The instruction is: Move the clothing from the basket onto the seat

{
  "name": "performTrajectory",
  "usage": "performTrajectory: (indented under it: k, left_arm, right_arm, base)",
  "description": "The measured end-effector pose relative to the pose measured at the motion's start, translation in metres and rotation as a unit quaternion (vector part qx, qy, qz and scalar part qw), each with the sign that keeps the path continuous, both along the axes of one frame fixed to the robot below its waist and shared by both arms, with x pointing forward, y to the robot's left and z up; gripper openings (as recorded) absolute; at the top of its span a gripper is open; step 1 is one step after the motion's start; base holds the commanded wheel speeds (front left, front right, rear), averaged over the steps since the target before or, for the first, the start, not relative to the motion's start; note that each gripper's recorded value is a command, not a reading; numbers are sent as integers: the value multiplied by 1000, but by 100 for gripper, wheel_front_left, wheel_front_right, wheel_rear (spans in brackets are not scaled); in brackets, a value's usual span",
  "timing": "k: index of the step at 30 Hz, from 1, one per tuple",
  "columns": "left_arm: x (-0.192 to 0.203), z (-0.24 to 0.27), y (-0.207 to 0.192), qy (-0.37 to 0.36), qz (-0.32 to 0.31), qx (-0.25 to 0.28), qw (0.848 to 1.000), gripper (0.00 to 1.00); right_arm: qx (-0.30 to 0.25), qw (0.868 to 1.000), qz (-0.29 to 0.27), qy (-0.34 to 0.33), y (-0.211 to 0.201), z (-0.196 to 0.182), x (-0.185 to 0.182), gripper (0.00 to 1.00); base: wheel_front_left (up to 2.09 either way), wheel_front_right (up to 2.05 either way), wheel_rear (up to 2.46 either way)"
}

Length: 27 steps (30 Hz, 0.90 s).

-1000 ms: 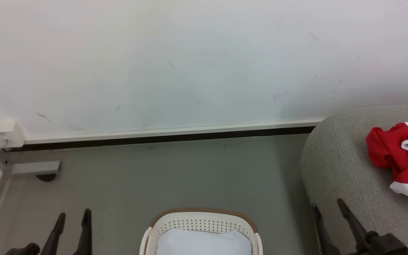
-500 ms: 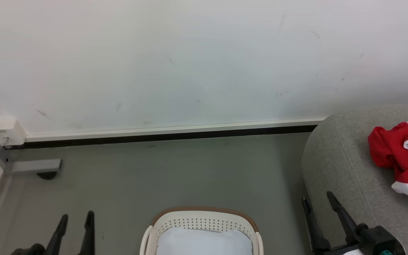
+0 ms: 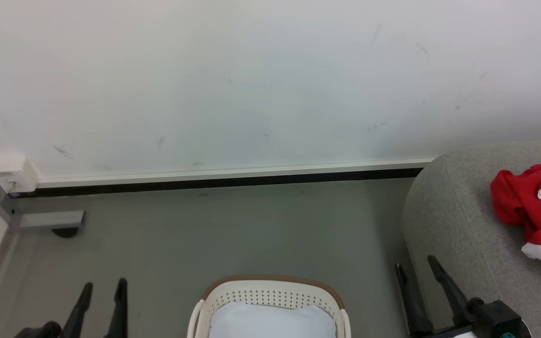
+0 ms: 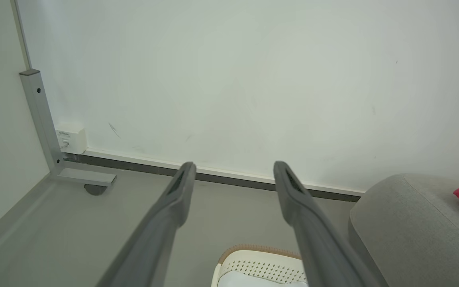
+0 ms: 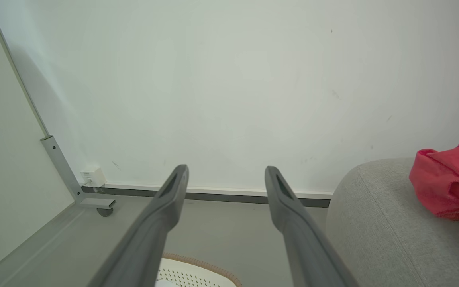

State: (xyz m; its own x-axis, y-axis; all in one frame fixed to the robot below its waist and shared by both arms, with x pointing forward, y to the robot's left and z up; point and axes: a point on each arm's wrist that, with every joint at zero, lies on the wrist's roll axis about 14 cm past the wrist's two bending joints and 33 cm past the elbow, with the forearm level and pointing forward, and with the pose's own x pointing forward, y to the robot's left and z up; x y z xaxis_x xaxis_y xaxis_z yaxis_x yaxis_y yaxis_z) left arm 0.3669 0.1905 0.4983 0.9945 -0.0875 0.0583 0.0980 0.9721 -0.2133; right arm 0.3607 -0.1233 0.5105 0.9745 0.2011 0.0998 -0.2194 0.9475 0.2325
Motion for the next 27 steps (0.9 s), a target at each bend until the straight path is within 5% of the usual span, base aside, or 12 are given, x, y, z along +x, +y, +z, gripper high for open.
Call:
performTrajectory:
  k: [1,6,27]
  left_arm:
    - [0,-1,-1,1,-1,0,1000,0]
    - [-8,-21,-7,33,-1,-14,999,0]
    - [-2,-23,3,65,35,-182,980,0]
  right_arm:
    - [1,1000,1,1,1,-1,0,0]
    - [4,999,-1,39,0,-24,-10,0]
    - [171,980,-46,85,-28,-28,-3,0]
  base:
    - [0,0,0]
    - [0,0,0]
    - [0,0,0]
